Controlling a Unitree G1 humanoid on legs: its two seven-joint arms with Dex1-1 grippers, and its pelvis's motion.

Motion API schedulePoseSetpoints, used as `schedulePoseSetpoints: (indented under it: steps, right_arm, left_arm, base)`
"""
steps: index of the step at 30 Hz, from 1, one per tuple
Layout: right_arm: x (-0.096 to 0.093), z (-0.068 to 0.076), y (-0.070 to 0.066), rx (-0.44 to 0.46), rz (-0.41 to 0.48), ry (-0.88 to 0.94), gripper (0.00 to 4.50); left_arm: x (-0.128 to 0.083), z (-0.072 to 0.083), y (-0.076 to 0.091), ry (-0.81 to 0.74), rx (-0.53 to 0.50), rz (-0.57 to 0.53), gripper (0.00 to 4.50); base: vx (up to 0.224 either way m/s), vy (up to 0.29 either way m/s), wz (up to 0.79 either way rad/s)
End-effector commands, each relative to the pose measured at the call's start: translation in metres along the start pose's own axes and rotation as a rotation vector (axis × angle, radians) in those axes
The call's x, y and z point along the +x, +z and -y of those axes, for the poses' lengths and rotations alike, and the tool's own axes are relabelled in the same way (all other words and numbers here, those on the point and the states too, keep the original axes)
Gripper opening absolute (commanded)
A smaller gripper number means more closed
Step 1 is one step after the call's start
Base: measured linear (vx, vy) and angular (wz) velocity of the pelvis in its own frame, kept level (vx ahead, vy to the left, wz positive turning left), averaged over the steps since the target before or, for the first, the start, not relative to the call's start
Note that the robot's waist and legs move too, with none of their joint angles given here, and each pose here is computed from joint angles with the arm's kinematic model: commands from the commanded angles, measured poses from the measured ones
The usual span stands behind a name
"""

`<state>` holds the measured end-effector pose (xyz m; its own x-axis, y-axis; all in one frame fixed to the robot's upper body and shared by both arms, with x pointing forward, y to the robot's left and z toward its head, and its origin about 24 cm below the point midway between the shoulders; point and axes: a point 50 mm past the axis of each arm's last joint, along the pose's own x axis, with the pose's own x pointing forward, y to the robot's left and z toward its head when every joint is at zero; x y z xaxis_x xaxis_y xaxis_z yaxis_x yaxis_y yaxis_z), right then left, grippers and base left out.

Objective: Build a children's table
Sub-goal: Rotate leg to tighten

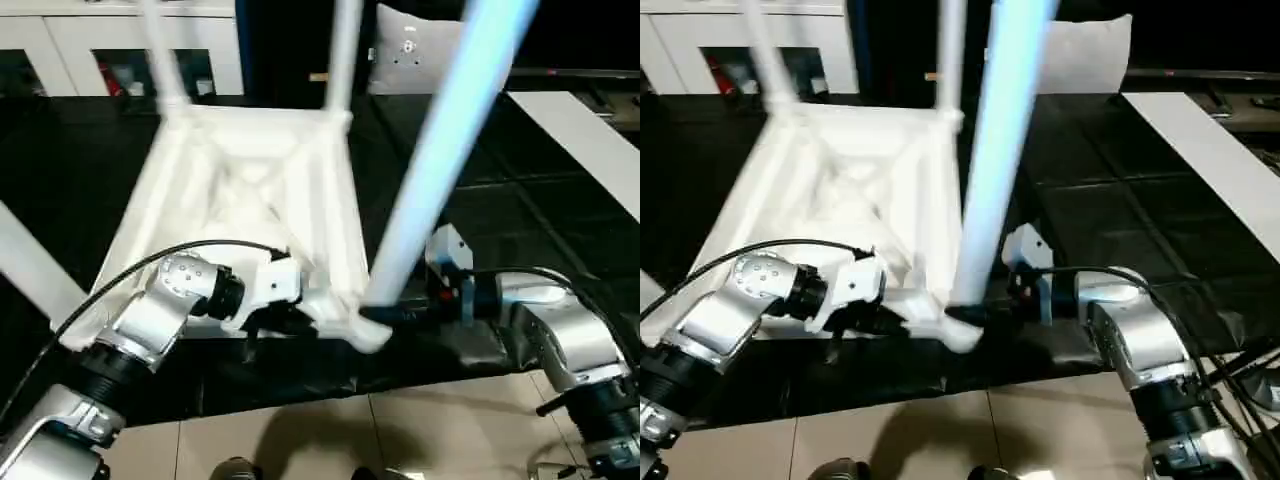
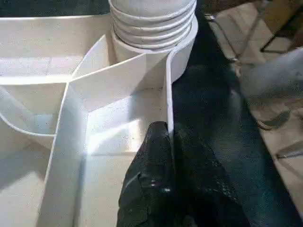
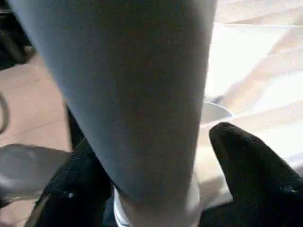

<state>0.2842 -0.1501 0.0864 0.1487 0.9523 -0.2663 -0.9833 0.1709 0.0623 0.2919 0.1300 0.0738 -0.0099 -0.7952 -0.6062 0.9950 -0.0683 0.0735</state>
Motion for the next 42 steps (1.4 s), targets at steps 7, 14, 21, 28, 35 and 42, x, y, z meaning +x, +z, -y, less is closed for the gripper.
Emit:
schedulePoseSetpoints:
  steps: [7, 14, 21, 28, 35, 42]
  right_arm:
    - [-0.004, -0.002, 0.002, 0.024, -0.046, 0.157, 2.58]
    - [-0.003, -0.003, 0.001, 0.04, -0.066, 0.217, 2.1]
    - [0.007, -0.008, 0.003, 0.101, 0.014, 0.207, 2.04]
    - [0.034, -0.006, -0.002, 0.16, 0.081, -0.056, 2.04]
    - [0.066, 0.003, 0.002, 0.238, 0.115, -0.366, 2.02]
    - [0.087, 0.014, 0.006, 0.299, 0.129, -0.667, 2.01]
  left_arm:
    - [0.006, 0.005, 0.006, -0.133, 0.071, -0.024, 0.0]
    - [0.004, 0.003, 0.005, -0.133, 0.075, -0.028, 0.0]
    - [0.003, -0.002, 0.008, -0.061, 0.02, 0.014, 0.0]
    - [0.003, -0.011, 0.015, 0.142, -0.119, 0.072, 0.0]
    - [0.019, -0.021, 0.029, 0.39, -0.26, 0.125, 0.0]
    - [0.036, -0.03, 0.047, 0.55, -0.318, 0.141, 0.0]
  base:
    - [0.0, 0.0, 0.0]
    - [0.0, 0.0, 0.0]
    - [0.0, 0.0, 0.0]
    - [0.0, 0.0, 0.0]
    - [0.0, 0.0, 0.0]
    - [0.0, 0.0, 0.0]
